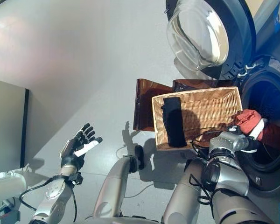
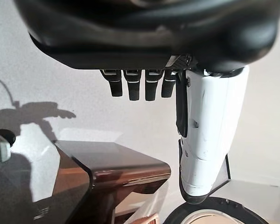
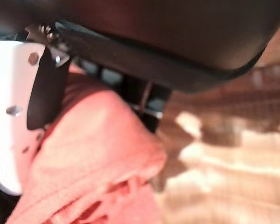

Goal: Pick up the clothes and place them into the washing machine

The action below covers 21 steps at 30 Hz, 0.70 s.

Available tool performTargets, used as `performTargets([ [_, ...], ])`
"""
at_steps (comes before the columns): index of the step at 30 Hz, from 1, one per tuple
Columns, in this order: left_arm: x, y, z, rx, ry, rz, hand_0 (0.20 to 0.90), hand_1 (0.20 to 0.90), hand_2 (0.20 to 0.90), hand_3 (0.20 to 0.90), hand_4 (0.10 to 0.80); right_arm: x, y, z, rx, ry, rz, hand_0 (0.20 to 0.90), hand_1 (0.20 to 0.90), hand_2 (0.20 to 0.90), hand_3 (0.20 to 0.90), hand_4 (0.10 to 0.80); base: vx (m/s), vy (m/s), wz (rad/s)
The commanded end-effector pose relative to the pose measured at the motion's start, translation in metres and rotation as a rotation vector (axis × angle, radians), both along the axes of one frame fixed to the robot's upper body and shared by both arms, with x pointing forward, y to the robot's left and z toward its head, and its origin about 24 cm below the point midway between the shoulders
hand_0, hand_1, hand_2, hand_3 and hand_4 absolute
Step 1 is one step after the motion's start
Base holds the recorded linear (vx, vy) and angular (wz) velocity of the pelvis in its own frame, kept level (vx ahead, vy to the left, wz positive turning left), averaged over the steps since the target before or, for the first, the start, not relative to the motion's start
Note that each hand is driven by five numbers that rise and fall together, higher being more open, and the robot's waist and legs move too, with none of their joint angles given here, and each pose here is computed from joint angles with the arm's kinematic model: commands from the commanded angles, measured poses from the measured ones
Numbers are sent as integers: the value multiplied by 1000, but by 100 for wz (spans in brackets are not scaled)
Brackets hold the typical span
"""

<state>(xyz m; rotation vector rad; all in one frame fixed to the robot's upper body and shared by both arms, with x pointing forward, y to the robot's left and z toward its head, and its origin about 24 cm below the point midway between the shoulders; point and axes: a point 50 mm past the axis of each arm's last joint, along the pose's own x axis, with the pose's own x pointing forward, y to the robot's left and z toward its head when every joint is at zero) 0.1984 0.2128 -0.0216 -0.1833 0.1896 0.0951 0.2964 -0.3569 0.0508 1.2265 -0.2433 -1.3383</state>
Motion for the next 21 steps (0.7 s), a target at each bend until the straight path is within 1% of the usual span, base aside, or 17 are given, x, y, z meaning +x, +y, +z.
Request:
performTargets([
  [1,-6,26,25,45,-132,78,900,900,900,900,800,-14,-35,38,-147,-67,-142,200,200,200,200,300,-5,23,-9],
  [3,-7,28,26,47,-132,84,900,900,900,900,800,-17,-39,42,-152,-71,-160,200,200,200,200,300,-2,18,-7],
  [5,-8,30,27,47,-137,93,900,900,900,900,800,-27,-57,59,-157,-101,-246,200,200,200,200,300,2,13,-2],
  [12,-9,28,30,36,-141,72,900,900,900,900,800,-56,-93,97,-138,-133,-420,200,200,200,200,300,0,30,-3],
  [18,-11,25,29,11,-136,68,900,900,900,900,800,-67,-105,119,-147,-156,-492,200,200,200,200,300,18,24,0],
  [21,-11,24,29,-5,-136,69,900,900,900,900,800,-74,-109,129,-136,-205,-545,200,200,200,200,300,0,0,0],
])
